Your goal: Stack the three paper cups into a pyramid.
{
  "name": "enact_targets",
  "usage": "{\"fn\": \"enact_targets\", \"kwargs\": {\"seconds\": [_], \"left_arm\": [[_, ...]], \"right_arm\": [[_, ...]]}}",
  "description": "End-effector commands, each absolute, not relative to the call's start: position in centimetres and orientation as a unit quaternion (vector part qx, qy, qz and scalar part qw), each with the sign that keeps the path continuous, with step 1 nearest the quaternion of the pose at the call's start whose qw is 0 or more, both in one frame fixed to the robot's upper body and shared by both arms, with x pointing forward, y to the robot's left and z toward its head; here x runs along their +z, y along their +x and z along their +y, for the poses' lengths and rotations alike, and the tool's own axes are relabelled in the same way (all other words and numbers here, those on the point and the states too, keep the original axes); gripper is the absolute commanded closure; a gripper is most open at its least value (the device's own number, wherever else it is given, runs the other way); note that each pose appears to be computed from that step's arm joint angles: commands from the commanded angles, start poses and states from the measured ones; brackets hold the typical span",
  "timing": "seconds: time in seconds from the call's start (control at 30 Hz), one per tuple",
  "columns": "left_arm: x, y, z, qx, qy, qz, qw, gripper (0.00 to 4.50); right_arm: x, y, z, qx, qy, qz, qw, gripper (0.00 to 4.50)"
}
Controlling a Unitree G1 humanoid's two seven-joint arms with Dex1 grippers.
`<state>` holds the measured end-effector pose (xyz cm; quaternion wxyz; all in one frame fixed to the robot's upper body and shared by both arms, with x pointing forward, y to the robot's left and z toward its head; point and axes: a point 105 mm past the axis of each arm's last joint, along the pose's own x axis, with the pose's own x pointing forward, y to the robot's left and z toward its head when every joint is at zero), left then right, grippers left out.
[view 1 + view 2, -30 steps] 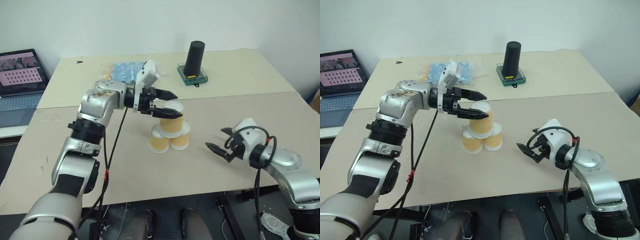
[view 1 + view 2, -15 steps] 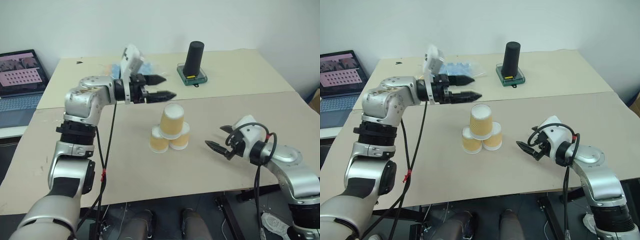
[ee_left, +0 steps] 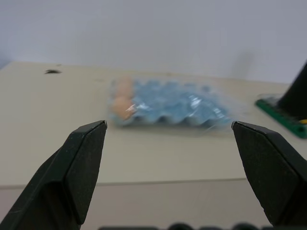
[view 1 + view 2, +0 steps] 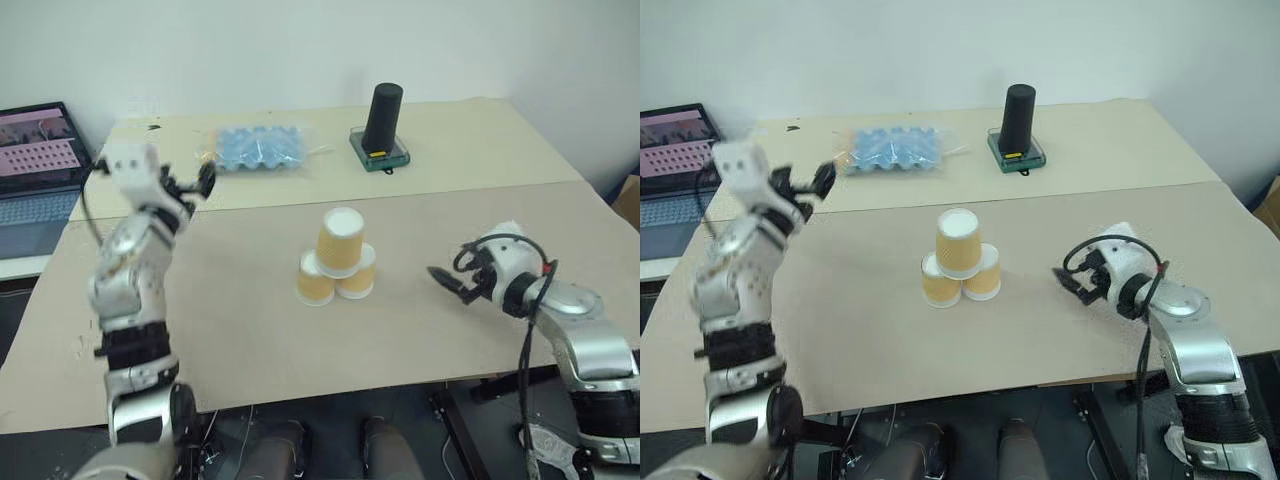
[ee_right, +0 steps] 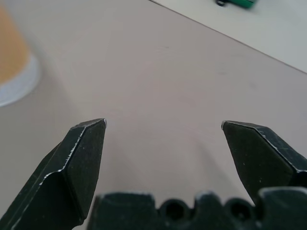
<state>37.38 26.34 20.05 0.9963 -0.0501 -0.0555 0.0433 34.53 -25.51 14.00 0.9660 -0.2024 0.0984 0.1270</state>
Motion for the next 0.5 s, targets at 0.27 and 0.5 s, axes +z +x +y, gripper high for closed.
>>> {"fn": "enact_targets", "kwargs": {"seconds": [0.27, 0.5], "left_arm": [[18.4, 32.4, 33.0, 0.190, -0.035, -0.104, 0.976, 0.04], [16.5, 32.5, 33.3, 0.189, -0.037, -0.100, 0.976, 0.04]], "right_arm": [[16.5, 35.4, -27.4, -0.026, -0.122, -0.041, 0.991, 0.00], [13.8, 35.3, -28.3, -0.049, -0.092, -0.025, 0.994, 0.00]]}}
